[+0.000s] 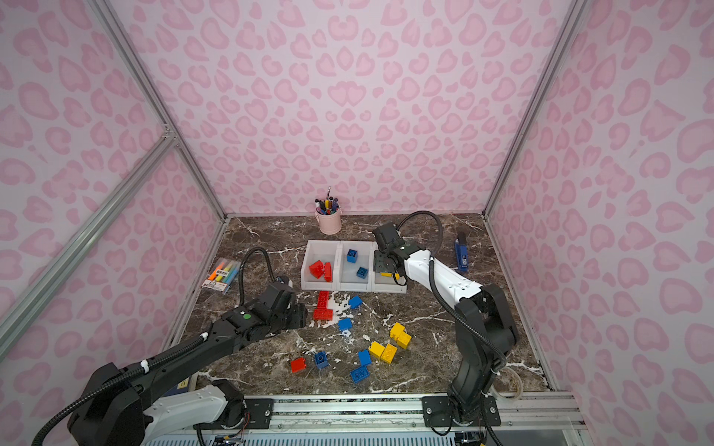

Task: Sort the legos into containers by color
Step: 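Carry the yellow brick into the far compartment and release it, then grasp the red 2x4 brick with the left gripper while the right gripper withdraws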

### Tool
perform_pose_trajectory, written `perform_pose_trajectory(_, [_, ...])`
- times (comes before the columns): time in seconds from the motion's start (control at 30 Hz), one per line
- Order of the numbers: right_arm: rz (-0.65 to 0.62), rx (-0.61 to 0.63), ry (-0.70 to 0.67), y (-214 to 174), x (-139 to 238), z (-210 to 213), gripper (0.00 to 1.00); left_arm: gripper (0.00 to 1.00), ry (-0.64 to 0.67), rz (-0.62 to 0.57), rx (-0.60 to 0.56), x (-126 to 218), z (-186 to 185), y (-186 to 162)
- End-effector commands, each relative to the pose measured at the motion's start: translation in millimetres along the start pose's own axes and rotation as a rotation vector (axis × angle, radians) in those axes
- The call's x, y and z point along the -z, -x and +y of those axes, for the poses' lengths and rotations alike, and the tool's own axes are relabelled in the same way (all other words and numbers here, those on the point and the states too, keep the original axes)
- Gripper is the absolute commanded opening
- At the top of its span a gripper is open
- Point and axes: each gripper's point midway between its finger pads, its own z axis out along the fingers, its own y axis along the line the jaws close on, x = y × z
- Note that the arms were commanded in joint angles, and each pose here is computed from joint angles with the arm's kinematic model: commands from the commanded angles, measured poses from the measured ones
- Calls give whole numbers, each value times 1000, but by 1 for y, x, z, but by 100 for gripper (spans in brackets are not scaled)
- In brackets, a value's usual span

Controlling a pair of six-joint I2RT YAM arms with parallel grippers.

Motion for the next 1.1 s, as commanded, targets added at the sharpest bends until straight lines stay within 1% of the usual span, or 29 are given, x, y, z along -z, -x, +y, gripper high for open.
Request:
perform_pose_trajectory(0.0, [16, -2, 30, -20, 3, 8, 71, 69, -4, -10, 1, 0, -1, 3])
perform_pose_trajectory(0.27, [44, 28, 55, -70, 23, 14, 71, 69, -14, 4, -16, -5, -5, 1])
perform_pose_trajectory(0.4, [50, -2, 86, -90, 32, 9, 71, 69, -23, 23, -43, -7, -10, -1])
perform_pose_trajectory(0.57, [60, -50, 89, -109, 36, -1, 71, 69, -22, 31, -61, -11, -12, -2])
perform_pose_trajectory(0.7, [58, -79, 89, -117, 38, -4, 71, 69, -35, 56, -99, -18, -22, -3])
perform_pose_trajectory(0.9, [45, -86, 91, -114, 41, -2, 71, 70, -45, 90, -153, -30, -40, -4])
perform_pose_trajectory(1.07, [44, -81, 91, -114, 42, 1, 71, 75, -44, 106, -192, -39, -55, -7])
